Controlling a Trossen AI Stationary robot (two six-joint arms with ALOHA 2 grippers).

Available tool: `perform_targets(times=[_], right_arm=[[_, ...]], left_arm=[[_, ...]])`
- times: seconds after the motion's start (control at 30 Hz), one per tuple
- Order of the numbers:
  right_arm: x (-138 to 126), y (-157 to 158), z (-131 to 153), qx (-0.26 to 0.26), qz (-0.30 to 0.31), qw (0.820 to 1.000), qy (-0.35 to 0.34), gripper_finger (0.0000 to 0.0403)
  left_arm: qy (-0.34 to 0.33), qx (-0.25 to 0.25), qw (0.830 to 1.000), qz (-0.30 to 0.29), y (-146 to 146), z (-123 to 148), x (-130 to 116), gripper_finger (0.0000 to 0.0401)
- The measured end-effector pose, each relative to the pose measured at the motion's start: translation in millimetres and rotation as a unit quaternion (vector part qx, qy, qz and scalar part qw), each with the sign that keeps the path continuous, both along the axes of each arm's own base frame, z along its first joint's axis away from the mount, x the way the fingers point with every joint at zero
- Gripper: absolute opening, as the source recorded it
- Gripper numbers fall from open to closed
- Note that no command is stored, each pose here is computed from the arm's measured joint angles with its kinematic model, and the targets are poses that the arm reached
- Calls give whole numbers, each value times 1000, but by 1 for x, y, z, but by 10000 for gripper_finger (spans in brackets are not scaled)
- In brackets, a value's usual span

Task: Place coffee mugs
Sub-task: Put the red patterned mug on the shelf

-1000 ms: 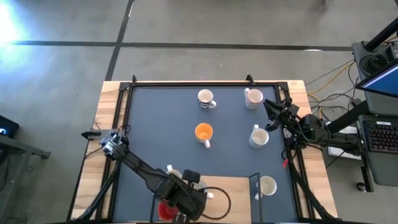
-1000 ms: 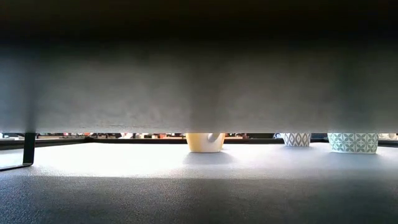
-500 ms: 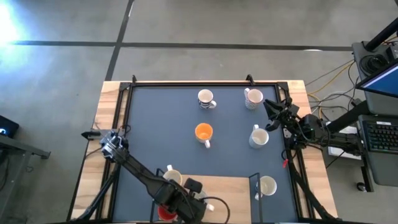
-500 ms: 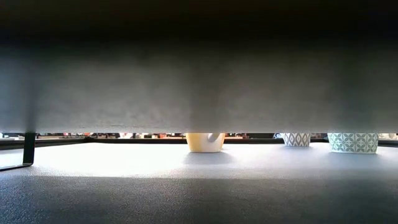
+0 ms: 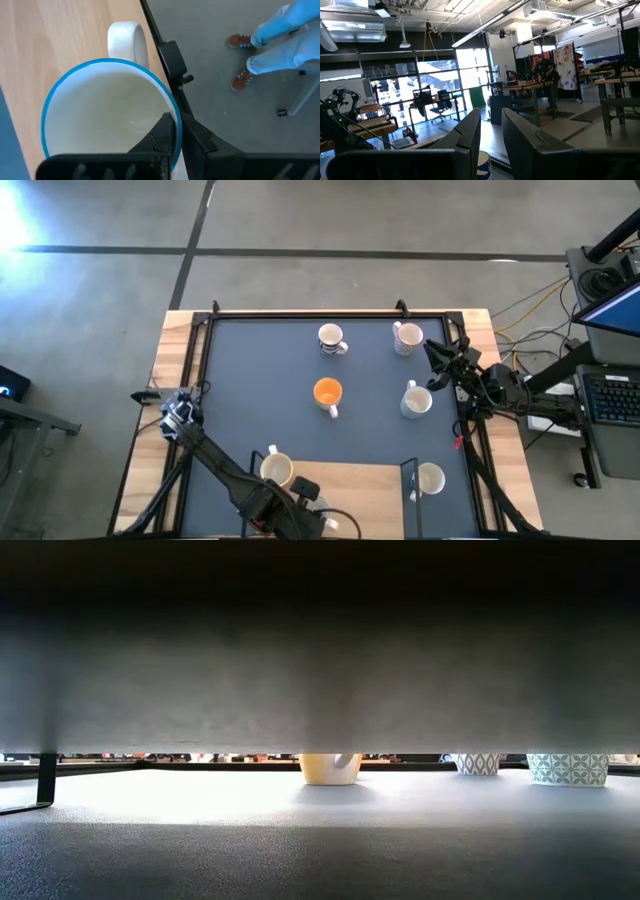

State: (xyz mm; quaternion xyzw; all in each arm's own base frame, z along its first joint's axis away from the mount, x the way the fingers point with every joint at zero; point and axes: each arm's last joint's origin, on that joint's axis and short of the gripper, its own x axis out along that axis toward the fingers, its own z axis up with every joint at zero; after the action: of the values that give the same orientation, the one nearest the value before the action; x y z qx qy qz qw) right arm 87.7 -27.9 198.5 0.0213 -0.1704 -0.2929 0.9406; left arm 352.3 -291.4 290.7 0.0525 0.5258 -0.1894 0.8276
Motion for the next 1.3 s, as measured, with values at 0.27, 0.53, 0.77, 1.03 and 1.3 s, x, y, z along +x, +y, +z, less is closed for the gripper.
perform_targets(times=[0.27,0.53,0.77,1.03,1.3], right_arm=[[0,0,0,0,0,1000,0,68],[0,0,0,0,0,1000,0,68],[0,0,0,0,0,1000,0,68],[0,0,0,0,0,1000,0,68],[0,0,0,0,0,1000,0,68]], left_arm=[[14,16,1000,-5,0,-3,-4,6],[12,8,1000,1,-2,-3,-4,19],[13,8,1000,1,-4,-3,-6,21],[18,-11,999,26,-5,-3,-5,21],[32,-28,998,51,-6,-4,-6,22]])
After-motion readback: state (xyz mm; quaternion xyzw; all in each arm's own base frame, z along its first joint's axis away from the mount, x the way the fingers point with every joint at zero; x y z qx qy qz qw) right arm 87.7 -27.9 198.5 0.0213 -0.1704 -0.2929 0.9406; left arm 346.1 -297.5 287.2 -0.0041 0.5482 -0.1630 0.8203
